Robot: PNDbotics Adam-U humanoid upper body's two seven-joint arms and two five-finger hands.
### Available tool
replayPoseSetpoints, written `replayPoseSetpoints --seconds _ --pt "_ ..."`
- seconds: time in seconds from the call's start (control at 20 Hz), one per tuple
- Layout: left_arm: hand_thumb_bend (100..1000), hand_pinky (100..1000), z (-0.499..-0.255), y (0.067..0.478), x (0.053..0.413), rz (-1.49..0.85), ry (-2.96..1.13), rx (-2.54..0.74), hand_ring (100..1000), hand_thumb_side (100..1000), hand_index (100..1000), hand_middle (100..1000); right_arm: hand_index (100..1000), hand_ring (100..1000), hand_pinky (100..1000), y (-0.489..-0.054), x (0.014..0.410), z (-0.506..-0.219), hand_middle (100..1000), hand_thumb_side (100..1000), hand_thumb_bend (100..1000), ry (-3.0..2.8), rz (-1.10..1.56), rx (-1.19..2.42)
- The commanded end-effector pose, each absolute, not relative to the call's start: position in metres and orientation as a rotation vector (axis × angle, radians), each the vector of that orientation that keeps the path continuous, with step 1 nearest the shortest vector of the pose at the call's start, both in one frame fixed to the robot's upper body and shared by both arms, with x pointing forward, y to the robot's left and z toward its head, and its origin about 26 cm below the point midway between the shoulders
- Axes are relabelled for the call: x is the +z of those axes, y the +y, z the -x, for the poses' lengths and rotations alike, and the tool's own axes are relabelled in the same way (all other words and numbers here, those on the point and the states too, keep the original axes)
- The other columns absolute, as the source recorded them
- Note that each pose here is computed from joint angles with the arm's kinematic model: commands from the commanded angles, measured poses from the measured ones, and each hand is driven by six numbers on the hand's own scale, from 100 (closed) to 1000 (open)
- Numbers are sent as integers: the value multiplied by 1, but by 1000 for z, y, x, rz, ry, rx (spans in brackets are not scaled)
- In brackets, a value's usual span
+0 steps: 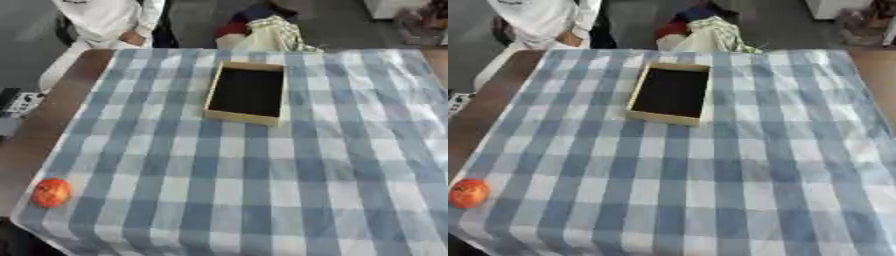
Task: Pick up objects on the table and place them in the box.
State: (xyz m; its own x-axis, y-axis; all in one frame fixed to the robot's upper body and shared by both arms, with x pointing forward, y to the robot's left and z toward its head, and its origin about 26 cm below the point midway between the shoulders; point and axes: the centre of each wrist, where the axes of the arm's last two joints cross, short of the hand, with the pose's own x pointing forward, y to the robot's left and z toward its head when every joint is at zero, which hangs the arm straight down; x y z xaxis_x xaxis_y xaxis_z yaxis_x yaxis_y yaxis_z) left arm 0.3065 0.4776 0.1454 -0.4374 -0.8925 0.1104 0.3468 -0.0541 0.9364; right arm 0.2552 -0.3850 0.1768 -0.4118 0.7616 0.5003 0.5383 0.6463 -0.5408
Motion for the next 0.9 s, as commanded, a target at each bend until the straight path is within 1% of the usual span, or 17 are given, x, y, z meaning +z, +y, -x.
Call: replayPoseSetpoints --seconds 0.05,0.2,0.35,0.4,0.5,0.7,0.75,0.85,0.9 --pt "252 818 -307 482 169 -588 -1142 -1943 889 514 970 845 721 702 704 -383 187 -254 739 757 100 -2151 1022 387" --pt "289 829 -307 480 167 -579 -1121 -1973 897 515 977 857 721 702 703 -383 187 -255 739 756 100 -2153 1019 387" --pt "310 828 -305 477 160 -551 -1074 -2017 896 548 976 852 721 700 702 -382 187 -255 739 756 100 -2154 1016 388" --pt "324 828 -304 476 157 -541 -1060 -2029 896 576 975 852 720 700 702 -382 187 -255 739 756 100 -2153 1015 388" --pt "367 829 -303 477 153 -523 -1019 -2052 900 613 978 854 720 700 702 -382 187 -255 739 755 100 -2153 1016 390" --pt "424 829 -301 479 145 -514 -955 -2082 903 638 967 856 720 700 702 -382 188 -255 738 754 100 -2155 1016 391" --pt "453 825 -301 479 143 -511 -936 -2090 902 657 964 852 720 700 702 -382 188 -255 738 753 100 -2155 1016 391" --pt "477 817 -300 479 138 -508 -909 -2108 896 610 958 847 720 700 702 -382 188 -255 738 754 100 -2156 1016 389" --pt "477 816 -300 478 136 -510 -905 -2119 895 607 958 846 720 700 702 -382 188 -255 738 754 100 -2156 1016 389"
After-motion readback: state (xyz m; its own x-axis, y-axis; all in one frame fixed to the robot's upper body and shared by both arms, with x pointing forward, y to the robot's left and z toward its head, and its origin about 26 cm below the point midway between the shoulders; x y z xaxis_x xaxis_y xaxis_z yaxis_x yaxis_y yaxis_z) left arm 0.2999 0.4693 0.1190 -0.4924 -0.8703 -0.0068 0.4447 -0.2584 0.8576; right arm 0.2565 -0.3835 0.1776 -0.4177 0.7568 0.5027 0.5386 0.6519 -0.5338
